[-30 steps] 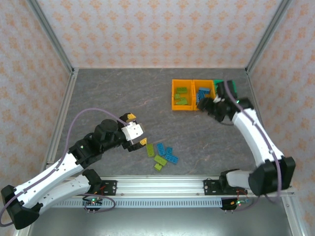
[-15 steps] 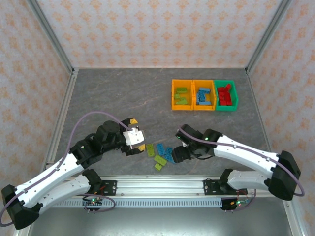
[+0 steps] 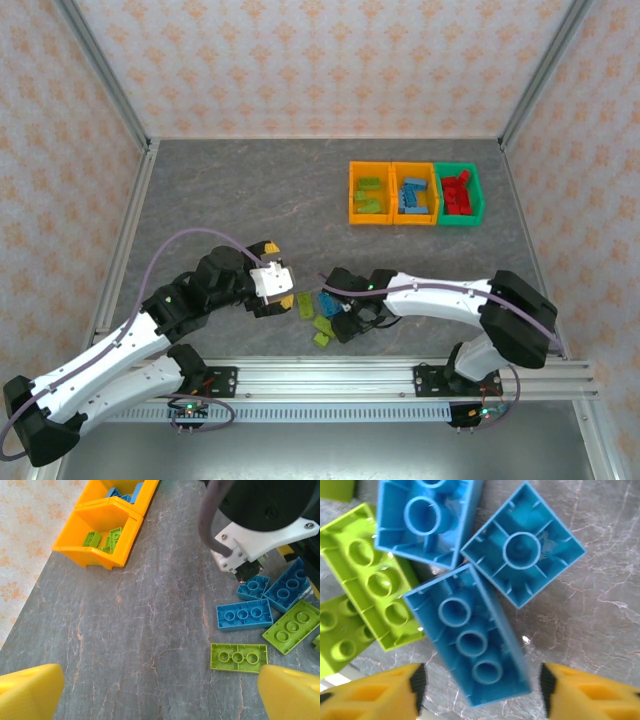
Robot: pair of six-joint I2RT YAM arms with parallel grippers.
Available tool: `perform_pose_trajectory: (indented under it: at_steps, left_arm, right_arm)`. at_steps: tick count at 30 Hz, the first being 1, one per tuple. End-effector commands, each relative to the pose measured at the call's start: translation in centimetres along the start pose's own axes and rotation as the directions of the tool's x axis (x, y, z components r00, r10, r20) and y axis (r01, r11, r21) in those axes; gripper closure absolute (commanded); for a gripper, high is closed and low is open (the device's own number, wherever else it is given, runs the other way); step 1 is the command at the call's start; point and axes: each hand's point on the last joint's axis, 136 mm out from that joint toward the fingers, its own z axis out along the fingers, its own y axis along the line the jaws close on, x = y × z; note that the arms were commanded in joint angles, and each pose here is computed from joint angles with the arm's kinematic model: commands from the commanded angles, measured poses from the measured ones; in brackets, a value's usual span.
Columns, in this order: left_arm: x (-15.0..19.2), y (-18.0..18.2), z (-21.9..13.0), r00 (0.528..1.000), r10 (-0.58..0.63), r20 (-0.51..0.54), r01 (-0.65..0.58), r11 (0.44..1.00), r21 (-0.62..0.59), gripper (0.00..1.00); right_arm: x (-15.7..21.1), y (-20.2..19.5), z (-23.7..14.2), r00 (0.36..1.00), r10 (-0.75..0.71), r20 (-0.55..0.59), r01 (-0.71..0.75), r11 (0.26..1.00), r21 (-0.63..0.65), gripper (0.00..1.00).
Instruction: Sort the legos into containers by color
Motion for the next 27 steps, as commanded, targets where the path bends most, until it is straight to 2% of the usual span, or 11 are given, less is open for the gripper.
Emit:
perform_pose_trajectory:
  at_steps: [1,3,4,8,11,14,19,22,25,27]
  left_arm:
    - [0.7,-0.2,0.1,1.000,0.013,-0.015,-0.013,1.000,0.002,0.00]
    - [0.7,-0.2,0.1,1.000,0.014,-0.016,-0.014,1.000,0.000,0.00]
    - [0.8,-0.2,0.1,1.000,0.014,-0.017,-0.014,1.000,-0.002,0.00]
    - [0.8,-0.2,0.1,1.000,0.014,-0.017,-0.014,1.000,-0.003,0.00]
    - [0.8,-0.2,0.1,1.000,0.014,-0.017,-0.014,1.000,-0.002,0.00]
    - [0.7,-0.2,0.1,1.000,0.014,-0.015,-0.014,1.000,-0.002,0.00]
    - [0.7,-0.3,0.1,1.000,0.012,-0.008,-0.012,1.000,-0.001,0.00]
    - [0.6,-0.2,0.1,1.000,0.011,-0.008,-0.011,1.000,-0.003,0.00]
    - [0.5,0.0,0.0,1.000,0.011,-0.005,-0.012,1.000,-0.011,0.00]
    - [0.6,0.1,-0.1,1.000,0.012,-0.005,-0.012,1.000,-0.018,0.00]
  right_arm:
    - [-1.5,-0.9,0.1,0.999,0.014,0.045,-0.017,0.997,0.081,0.50]
    - [-1.4,-1.4,0.3,0.999,0.021,0.038,-0.025,0.994,0.109,0.62]
    - [-1.3,-1.6,0.4,0.999,0.023,0.035,-0.027,0.993,0.117,0.64]
    - [-0.8,-1.6,0.5,1.000,0.025,0.015,-0.026,0.993,0.114,0.65]
    - [-0.7,-1.5,0.3,0.999,0.038,0.020,-0.040,0.994,0.099,0.71]
    - [-0.8,-1.8,-0.7,0.995,0.077,0.064,-0.083,0.992,0.097,0.73]
    - [-1.9,-3.3,-4.2,0.960,0.174,0.220,-0.198,0.976,0.092,0.74]
    - [-3.4,-5.5,-7.2,0.902,0.278,0.331,-0.310,0.950,0.046,0.75]
    - [-5.6,-9.6,-11.6,0.785,0.375,0.493,-0.439,0.898,0.016,0.75]
    - [-7.2,-12.6,-13.7,0.703,0.442,0.556,-0.516,0.856,-0.028,0.75]
